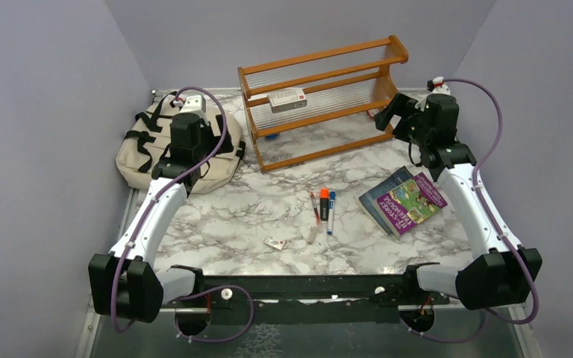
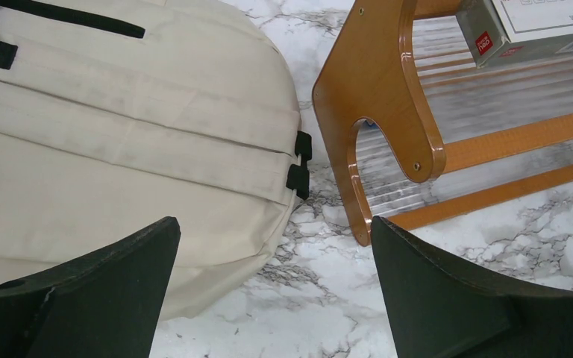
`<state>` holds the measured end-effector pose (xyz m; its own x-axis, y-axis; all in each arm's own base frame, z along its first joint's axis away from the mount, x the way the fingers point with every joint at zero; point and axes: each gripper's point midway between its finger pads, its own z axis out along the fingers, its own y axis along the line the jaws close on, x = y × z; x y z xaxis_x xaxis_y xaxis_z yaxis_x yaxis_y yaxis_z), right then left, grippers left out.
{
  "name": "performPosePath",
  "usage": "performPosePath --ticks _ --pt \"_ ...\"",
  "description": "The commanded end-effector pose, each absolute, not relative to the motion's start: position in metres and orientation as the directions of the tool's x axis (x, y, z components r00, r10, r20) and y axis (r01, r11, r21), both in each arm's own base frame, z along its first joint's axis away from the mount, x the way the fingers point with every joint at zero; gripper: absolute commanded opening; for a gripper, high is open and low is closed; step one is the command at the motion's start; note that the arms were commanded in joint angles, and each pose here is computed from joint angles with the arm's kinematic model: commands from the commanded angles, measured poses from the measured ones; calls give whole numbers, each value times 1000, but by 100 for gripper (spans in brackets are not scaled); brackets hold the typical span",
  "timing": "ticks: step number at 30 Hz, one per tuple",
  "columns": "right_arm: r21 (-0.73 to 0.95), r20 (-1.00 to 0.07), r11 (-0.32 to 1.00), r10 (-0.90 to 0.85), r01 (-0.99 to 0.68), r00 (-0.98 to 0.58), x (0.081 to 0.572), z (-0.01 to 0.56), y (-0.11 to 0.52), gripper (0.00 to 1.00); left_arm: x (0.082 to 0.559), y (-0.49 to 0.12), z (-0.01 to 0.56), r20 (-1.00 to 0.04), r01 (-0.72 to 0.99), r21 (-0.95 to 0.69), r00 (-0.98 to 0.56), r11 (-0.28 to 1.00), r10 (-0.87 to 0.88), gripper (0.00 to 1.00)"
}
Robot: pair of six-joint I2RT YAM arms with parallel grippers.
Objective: Pack the student bag
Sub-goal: Adjust the distractor at the center of the board.
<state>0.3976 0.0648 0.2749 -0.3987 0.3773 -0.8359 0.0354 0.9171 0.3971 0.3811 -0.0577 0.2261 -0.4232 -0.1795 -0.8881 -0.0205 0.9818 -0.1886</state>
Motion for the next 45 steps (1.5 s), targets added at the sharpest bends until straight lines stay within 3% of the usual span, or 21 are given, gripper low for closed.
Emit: performPosePath --ticks 1,9,16,19,27,32,45 --pt "407 -834 912 393 48 -387 400 273 62 100 381 -52 244 -903 -39 -195 -384 980 -194 99" --pt "435 -818 900 394 -3 -420 402 271 75 100 377 -34 236 -898 -134 -156 -392 979 -197 99" --pt "489 -803 814 278 -314 -527 393 261 137 100 374 -25 237 -899 -183 -150 -383 972 -211 99" --pt "408 -786 839 123 -359 -606 387 227 199 100 372 -22 238 -901 -193 -151 -375 970 -215 99" --pt "363 -753 781 -75 -508 -653 351 166 311 99 369 -15 242 -907 -227 -142 -361 963 -218 99" --pt "363 -756 755 -106 -547 -646 335 125 347 97 368 -15 242 -905 -231 -150 -359 961 -228 99" --pt "258 -825 801 -108 -540 -554 370 65 382 89 365 -10 246 -913 -256 -154 -333 954 -237 99"
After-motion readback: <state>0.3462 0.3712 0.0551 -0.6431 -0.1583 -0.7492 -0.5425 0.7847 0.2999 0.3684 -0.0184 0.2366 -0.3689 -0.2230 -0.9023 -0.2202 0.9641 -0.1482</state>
